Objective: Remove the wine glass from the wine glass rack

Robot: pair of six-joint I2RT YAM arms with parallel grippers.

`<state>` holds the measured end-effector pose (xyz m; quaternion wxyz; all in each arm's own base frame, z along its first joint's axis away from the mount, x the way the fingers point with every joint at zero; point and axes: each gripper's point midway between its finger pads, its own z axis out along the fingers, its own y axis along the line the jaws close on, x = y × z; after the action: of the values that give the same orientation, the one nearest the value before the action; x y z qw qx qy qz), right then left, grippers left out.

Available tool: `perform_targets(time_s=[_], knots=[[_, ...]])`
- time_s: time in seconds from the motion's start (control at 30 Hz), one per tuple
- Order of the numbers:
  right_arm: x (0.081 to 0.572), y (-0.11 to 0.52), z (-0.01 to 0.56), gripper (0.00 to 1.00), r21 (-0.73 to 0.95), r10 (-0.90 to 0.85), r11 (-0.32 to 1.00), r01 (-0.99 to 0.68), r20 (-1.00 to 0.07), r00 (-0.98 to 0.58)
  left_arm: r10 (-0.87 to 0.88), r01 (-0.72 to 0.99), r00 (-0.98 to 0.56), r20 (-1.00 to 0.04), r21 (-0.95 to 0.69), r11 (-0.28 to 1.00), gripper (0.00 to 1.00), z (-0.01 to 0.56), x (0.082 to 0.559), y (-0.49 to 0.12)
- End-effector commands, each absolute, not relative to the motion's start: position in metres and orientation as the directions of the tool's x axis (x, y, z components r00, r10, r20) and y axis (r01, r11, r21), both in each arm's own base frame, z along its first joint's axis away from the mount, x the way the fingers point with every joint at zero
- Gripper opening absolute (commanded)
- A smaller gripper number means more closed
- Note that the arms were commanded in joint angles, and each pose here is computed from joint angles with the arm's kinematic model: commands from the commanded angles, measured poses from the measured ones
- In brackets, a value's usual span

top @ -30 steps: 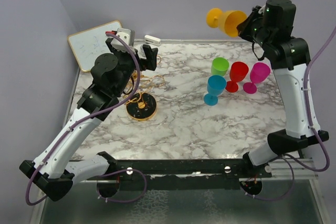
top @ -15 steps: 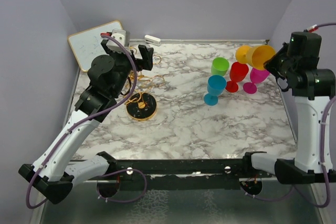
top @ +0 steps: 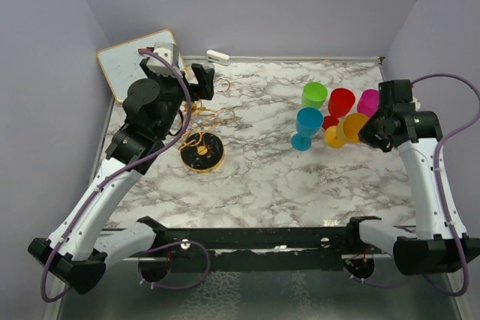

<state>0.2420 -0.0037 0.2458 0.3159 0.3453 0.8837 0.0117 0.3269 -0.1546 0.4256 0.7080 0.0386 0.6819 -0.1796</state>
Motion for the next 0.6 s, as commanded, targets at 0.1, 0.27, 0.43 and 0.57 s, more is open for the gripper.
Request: perform_targets(time_s=[0.1, 0.27, 0.43, 0.57], knots=[[0.263, -0.005, 0.220, 0.01, 0.226, 0.672, 0.707, 0.671, -0.511, -0.536, -0.231, 0.278, 0.048, -0.972, -0.209, 0.938, 0.98, 0.430, 0.324, -0.140], [0.275, -0.008, 0.207, 0.01, 0.209, 0.699, 0.671, 0.712, -0.499, -0.512, -0.246, 0.225, 0.072, -0.967, -0.224, 0.948, 0.98, 0.430, 0.322, -0.126], [0.286, -0.009, 0.190, 0.03, 0.187, 0.719, 0.645, 0.741, -0.478, -0.505, -0.276, 0.149, 0.152, -0.949, -0.255, 0.956, 0.97, 0.438, 0.310, -0.100], [0.295, -0.007, 0.176, 0.09, 0.174, 0.729, 0.637, 0.751, -0.452, -0.514, -0.286, 0.094, 0.198, -0.938, -0.272, 0.958, 0.97, 0.438, 0.302, -0.083]])
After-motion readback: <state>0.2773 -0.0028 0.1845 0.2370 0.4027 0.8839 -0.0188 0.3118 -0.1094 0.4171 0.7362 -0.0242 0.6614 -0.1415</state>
